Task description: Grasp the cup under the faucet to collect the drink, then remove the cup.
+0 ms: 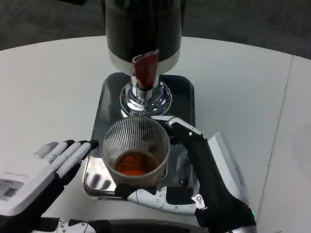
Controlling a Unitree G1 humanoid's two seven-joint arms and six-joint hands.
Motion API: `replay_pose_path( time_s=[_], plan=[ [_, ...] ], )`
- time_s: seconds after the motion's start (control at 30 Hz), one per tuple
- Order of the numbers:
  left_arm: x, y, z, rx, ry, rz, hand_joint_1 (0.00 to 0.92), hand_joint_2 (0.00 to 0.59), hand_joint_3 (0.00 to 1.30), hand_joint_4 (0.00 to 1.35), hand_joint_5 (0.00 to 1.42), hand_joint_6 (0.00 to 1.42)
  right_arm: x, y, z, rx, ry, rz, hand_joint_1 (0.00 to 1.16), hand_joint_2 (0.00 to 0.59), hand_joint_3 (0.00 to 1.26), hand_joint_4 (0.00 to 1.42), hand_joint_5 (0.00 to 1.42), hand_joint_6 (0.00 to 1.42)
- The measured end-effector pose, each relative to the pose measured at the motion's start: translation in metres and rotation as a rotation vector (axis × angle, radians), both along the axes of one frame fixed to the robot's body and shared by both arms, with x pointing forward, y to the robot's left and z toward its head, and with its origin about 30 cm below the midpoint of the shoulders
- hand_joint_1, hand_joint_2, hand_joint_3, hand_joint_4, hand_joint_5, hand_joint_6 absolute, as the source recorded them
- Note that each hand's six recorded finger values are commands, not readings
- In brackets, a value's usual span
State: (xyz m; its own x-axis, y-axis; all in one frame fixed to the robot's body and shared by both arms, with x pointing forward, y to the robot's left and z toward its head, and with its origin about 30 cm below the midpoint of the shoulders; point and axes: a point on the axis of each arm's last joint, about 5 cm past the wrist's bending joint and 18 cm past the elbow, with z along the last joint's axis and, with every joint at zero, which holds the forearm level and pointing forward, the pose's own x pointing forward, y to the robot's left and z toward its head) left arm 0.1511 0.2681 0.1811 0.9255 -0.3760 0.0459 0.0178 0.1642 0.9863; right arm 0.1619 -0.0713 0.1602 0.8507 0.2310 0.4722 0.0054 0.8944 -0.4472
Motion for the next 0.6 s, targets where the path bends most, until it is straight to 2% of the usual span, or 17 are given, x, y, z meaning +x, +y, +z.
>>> replay_pose_path(
  time_s=[0.07, 0.13, 0.4, 0.6],
  plan=[
    [-0.001, -0.001, -0.001, 0.002, 0.007, -0.003, 0.000, 0.043, 0.00, 0.00, 0.00, 0.00, -0.006, -0.0026, -0.0004, 0.002, 0.015, -0.002, 1.12, 0.130, 0.74, 0.89, 0.96, 1.31],
    [-0.001, -0.002, -0.001, 0.001, -0.004, -0.005, 0.000, 0.043, 0.00, 0.00, 0.00, 0.00, -0.008, -0.0036, -0.0001, 0.004, 0.018, -0.004, 1.12, 0.130, 0.74, 0.89, 0.96, 1.31],
    [0.000, -0.007, -0.002, 0.004, -0.061, -0.009, 0.000, 0.053, 0.00, 0.00, 0.00, 0.00, -0.021, -0.0125, 0.0062, 0.006, 0.017, -0.013, 1.12, 0.130, 0.74, 0.89, 0.96, 1.31],
    [0.008, -0.014, -0.001, 0.024, -0.131, -0.014, 0.000, 0.068, 0.00, 0.00, 0.00, 0.00, -0.026, -0.0169, 0.0089, 0.007, 0.014, -0.023, 1.12, 0.130, 0.75, 0.90, 0.96, 1.31]
  ],
)
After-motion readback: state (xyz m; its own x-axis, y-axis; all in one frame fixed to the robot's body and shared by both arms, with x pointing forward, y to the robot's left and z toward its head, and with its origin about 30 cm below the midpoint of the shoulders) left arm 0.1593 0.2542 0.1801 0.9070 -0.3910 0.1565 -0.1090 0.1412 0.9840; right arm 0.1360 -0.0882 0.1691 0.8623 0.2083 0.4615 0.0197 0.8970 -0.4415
